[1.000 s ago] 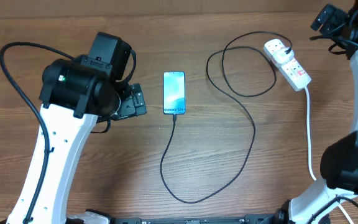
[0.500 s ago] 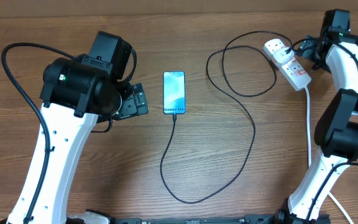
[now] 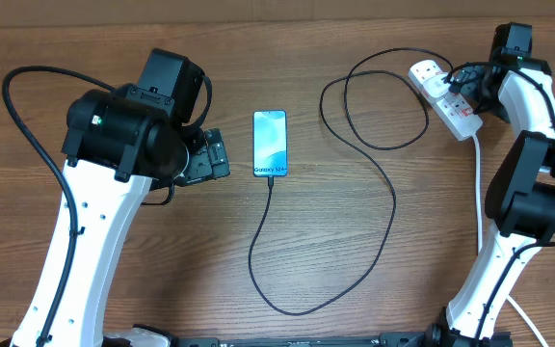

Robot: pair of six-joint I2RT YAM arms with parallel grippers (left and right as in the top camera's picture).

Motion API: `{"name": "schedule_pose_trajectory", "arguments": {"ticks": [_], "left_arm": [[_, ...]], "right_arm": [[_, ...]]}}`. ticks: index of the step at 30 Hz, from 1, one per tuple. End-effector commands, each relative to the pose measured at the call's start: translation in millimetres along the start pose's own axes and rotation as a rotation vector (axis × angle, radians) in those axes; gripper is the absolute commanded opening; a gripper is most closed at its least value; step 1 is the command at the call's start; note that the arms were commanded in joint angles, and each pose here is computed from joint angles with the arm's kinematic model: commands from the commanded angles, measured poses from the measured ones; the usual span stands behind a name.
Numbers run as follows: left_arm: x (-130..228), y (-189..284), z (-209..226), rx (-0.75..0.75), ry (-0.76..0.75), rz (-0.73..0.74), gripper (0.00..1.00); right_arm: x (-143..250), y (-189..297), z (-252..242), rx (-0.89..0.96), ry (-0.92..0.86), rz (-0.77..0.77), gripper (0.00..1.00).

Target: Plug charger to phone and switch on socket

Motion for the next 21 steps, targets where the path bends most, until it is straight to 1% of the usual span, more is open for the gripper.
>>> {"name": "schedule_pose_trajectory", "arguments": {"ticks": [1,3,5,9,14,21], "left_arm": [[-0.8,-1.1,-0.1,0.004,0.011,0.003,0.99],[-0.8,-1.1,-0.1,0.004,0.011,0.003,1.0],[-0.8,-1.1,-0.1,0.004,0.011,0.003,1.0],[-0.8,-1.1,-0.1,0.004,0.011,0.003,1.0],[-0.8,-1.1,-0.1,0.004,0.011,0.003,1.0],[-0.8,-1.1,-0.1,0.004,0.011,0.003,1.0]], "right_arm": [[2.7,-10.1,-6.3,0.004,-0.014,0.015,1.0],[1.7,-11.5,-12.8,-0.012,-0.031,0.025,1.0],[1.8,-12.4,-11.3,-0.099,-0.052,0.051,1.0],[2.8,-13.7,-10.6,-0.098,-0.05,0.053,1.0],[22.3,-33.7,-11.9,-0.068,-0.039,0.125,1.0],[27.7,-31.2,5.0,-0.093,-0.01,0.134,1.0]]}}
Point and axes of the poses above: each gripper's point midway between its finger pads, its own y axis back along the fingers, its own z axis along the line the jaws close on, x = y × z, the point moved 4 cm from there along y, back along the fingers, and after that the axes turned 1 degree about y, right-handed, at the moved point
